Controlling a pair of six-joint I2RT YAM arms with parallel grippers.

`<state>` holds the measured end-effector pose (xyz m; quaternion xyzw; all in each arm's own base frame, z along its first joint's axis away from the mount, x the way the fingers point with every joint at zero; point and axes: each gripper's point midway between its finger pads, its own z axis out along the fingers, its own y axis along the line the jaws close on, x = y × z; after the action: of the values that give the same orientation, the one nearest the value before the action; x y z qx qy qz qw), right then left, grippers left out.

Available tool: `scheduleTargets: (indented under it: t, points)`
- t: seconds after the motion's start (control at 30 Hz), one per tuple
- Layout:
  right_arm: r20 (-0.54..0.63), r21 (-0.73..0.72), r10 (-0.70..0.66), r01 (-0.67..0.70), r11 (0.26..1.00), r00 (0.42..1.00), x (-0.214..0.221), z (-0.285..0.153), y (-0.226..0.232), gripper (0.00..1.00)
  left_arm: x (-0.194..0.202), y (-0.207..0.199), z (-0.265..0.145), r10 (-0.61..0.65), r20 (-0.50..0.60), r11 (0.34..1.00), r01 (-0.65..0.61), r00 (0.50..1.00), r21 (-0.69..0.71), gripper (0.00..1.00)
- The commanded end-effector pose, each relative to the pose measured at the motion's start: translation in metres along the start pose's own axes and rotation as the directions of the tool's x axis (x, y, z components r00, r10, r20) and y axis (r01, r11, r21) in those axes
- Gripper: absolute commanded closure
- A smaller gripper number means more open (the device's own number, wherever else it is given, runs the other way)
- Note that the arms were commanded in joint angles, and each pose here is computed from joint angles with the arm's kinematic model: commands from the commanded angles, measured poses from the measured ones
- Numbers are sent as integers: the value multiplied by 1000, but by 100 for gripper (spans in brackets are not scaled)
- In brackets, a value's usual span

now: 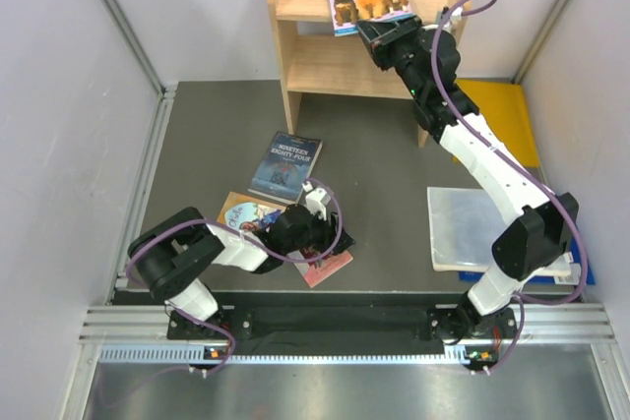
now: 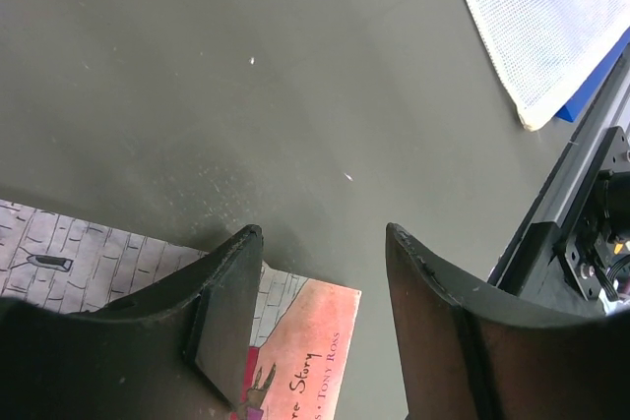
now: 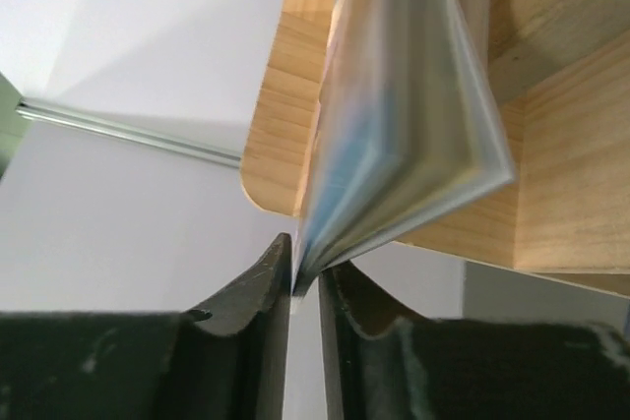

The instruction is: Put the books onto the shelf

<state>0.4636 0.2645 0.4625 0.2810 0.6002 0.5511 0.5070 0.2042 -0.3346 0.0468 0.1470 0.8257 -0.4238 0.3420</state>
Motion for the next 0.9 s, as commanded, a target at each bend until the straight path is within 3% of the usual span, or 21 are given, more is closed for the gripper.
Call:
scheduleTargets:
  t: [0.0, 0.07, 0.3, 0.37, 0.4, 0.43, 0.87]
  points:
    - [27, -183, 34, -29, 983, 999, -10, -9, 58, 74, -11, -9, 5, 30, 33, 999, -31, 999, 24, 42]
    - [46, -206, 40, -30, 978, 998, -13, -13, 61, 66, -11, -9, 6, 31, 31, 999, -32, 999, 23, 42]
    - [52, -255, 32, -18, 967, 998, -13, -15, 69, 58, -7, -9, 8, 33, 16, 999, -34, 999, 27, 42]
    - [38, -256, 34, -23, 966, 999, -11, -15, 68, 65, -6, -9, 9, 34, 14, 999, -34, 999, 29, 42]
    - [34, -256, 32, -22, 966, 999, -10, -14, 67, 95, -6, -9, 9, 34, 13, 999, -34, 999, 27, 42]
    - [28, -250, 31, -23, 968, 999, -8, -13, 65, 100, -5, -9, 9, 35, 11, 999, -35, 999, 29, 42]
    - [121, -215, 54, -27, 976, 991, -18, -25, 45, 100, -2, -10, 12, 38, -7, 999, -38, 999, 37, 42]
